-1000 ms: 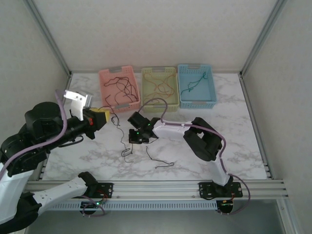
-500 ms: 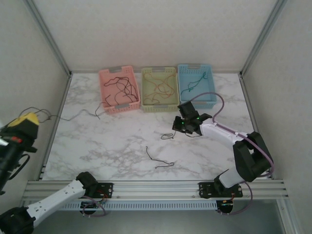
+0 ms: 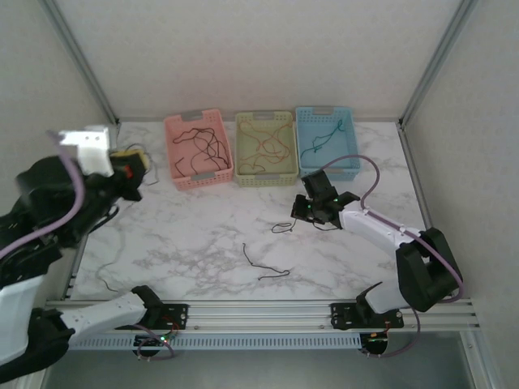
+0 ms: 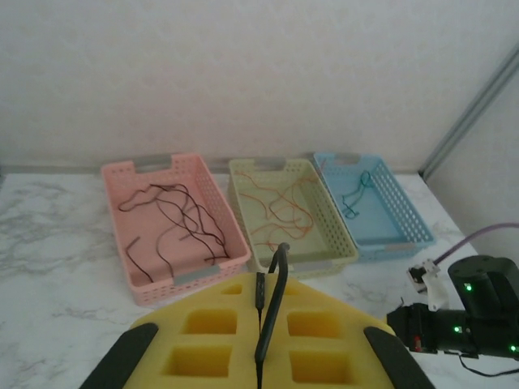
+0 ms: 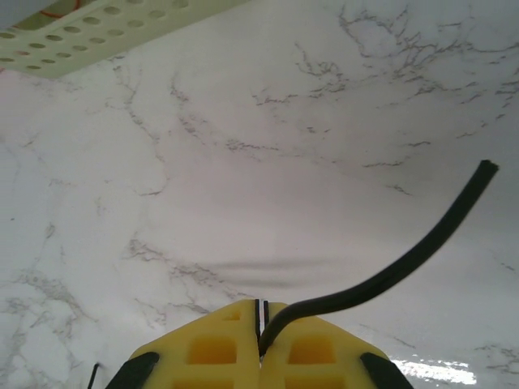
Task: Untangle the cables
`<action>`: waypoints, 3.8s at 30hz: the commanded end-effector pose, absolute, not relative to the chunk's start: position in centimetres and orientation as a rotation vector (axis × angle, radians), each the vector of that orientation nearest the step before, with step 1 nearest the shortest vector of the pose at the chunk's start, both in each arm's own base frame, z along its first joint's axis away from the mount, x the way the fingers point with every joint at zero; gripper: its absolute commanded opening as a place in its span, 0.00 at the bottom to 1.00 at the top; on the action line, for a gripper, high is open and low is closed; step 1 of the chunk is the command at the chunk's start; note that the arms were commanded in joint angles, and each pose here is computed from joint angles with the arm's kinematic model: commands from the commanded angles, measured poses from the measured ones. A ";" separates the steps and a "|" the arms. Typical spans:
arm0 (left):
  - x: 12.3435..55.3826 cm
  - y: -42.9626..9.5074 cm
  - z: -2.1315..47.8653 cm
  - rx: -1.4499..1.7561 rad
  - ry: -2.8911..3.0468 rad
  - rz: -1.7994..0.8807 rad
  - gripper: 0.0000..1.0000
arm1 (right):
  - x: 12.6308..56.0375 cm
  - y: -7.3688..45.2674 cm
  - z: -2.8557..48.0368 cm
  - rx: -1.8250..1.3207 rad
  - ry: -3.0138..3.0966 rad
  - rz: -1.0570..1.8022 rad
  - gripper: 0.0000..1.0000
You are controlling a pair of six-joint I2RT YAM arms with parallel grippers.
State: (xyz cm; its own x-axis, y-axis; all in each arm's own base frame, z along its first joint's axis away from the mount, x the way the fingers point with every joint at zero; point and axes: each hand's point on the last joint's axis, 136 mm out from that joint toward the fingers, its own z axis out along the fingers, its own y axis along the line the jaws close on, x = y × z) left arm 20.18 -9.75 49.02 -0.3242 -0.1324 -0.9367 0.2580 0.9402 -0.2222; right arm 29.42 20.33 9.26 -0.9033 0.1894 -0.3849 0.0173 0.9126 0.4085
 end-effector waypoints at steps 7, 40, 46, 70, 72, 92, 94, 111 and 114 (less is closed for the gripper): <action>20.2 -16.2 51.7 0.298 1.832 -0.658 0.00 | 28.4 20.0 12.2 0.108 2.579 0.625 0.00; 36.1 -12.2 50.8 -0.020 1.829 -0.202 0.00 | 26.8 19.0 12.9 0.069 2.570 0.620 0.00; 40.6 -10.2 49.5 -0.100 1.842 -0.141 0.00 | 26.4 18.6 12.8 0.075 2.569 0.611 0.00; 49.2 -11.4 31.6 -0.122 2.215 -0.346 0.00 | 26.0 18.3 12.7 0.078 2.569 0.611 0.00; 49.3 -11.1 30.6 -0.137 2.247 -0.326 0.00 | 26.0 18.4 12.6 0.083 2.569 0.617 0.00; 34.8 -8.2 37.7 -0.183 2.111 -0.445 0.77 | 26.2 19.5 17.8 -0.004 2.424 0.745 0.00; 32.0 -8.0 36.9 -0.162 2.118 -0.456 0.78 | 26.6 20.3 18.8 -0.038 2.393 0.776 0.00; 20.1 -7.9 29.2 -0.078 2.199 -0.578 0.80 | 29.6 26.8 24.1 -0.254 2.273 0.844 0.00; 19.3 -11.1 30.0 0.024 2.177 -0.812 0.78 | 28.8 27.5 24.4 -0.295 2.252 0.869 0.00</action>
